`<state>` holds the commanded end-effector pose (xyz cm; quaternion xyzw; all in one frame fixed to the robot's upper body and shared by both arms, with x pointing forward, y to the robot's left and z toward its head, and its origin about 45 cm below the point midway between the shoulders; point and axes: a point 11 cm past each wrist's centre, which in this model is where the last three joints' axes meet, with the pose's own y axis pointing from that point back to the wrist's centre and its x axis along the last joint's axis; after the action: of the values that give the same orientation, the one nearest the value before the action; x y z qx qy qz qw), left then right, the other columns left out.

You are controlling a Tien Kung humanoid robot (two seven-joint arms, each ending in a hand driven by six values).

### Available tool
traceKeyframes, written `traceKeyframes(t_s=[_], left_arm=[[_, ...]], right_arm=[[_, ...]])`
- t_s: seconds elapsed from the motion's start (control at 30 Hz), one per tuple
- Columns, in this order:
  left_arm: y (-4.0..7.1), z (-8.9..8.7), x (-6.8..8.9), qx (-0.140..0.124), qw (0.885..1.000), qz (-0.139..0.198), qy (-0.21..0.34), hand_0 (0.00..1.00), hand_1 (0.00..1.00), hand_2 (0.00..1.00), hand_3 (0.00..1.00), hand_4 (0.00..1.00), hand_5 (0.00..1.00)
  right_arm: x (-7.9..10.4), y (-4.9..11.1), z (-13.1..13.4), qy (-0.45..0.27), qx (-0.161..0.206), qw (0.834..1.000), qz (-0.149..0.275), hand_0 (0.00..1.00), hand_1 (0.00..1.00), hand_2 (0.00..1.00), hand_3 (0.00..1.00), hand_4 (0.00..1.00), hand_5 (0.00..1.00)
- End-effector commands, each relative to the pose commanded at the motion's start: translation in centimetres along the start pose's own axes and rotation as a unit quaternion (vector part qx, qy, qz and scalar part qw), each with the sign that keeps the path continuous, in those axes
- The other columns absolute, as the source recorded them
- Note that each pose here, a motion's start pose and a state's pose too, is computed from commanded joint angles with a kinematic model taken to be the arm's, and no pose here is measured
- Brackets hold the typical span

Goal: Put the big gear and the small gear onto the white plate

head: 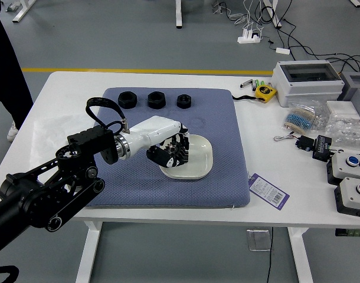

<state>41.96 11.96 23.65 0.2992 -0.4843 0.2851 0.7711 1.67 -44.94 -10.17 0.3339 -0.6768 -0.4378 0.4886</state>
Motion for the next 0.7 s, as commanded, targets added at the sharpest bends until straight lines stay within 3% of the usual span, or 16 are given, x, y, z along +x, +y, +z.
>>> traceKeyframes(t_s=[0.37, 0.4, 0.57, 0.6, 0.7], left_arm=[[-1.5, -1.3, -2.2, 0.024, 1.000, 0.002, 0.003, 0.268, 0.375, 0.424, 0.494, 0.002, 0.002], [-1.5, -1.4, -2.3, 0.027, 1.000, 0.003, 0.001, 0.312, 0.446, 0.492, 0.517, 0.157, 0.002], [-1.7, -1.9, -2.5, 0.039, 0.999, 0.015, 0.002, 0.312, 0.446, 0.492, 0.517, 0.157, 0.002], [-1.7, -1.9, -2.5, 0.039, 0.999, 0.015, 0.002, 0.438, 0.530, 0.573, 0.576, 0.764, 0.002], [-1.8, -1.8, -2.7, 0.040, 0.999, 0.013, 0.004, 0.438, 0.530, 0.573, 0.576, 0.764, 0.002]], right_arm=[[-0.2, 0.1, -0.8, 0.004, 0.005, 1.000, -0.001, 0.700, 0.674, 0.754, 0.623, 0.833, 0.740], [-0.2, 0.1, -0.8, 0.004, 0.006, 1.000, -0.001, 0.700, 0.674, 0.754, 0.623, 0.833, 0.739], [-0.2, 0.1, -1.0, 0.005, 0.007, 1.000, -0.001, 0.700, 0.674, 0.754, 0.623, 0.833, 0.739], [-0.2, 0.1, -1.0, 0.005, 0.007, 1.000, -0.001, 0.700, 0.674, 0.754, 0.623, 0.834, 0.740], [-0.1, 0.1, -1.0, 0.005, 0.007, 1.000, -0.001, 0.700, 0.674, 0.754, 0.623, 0.834, 0.740]])
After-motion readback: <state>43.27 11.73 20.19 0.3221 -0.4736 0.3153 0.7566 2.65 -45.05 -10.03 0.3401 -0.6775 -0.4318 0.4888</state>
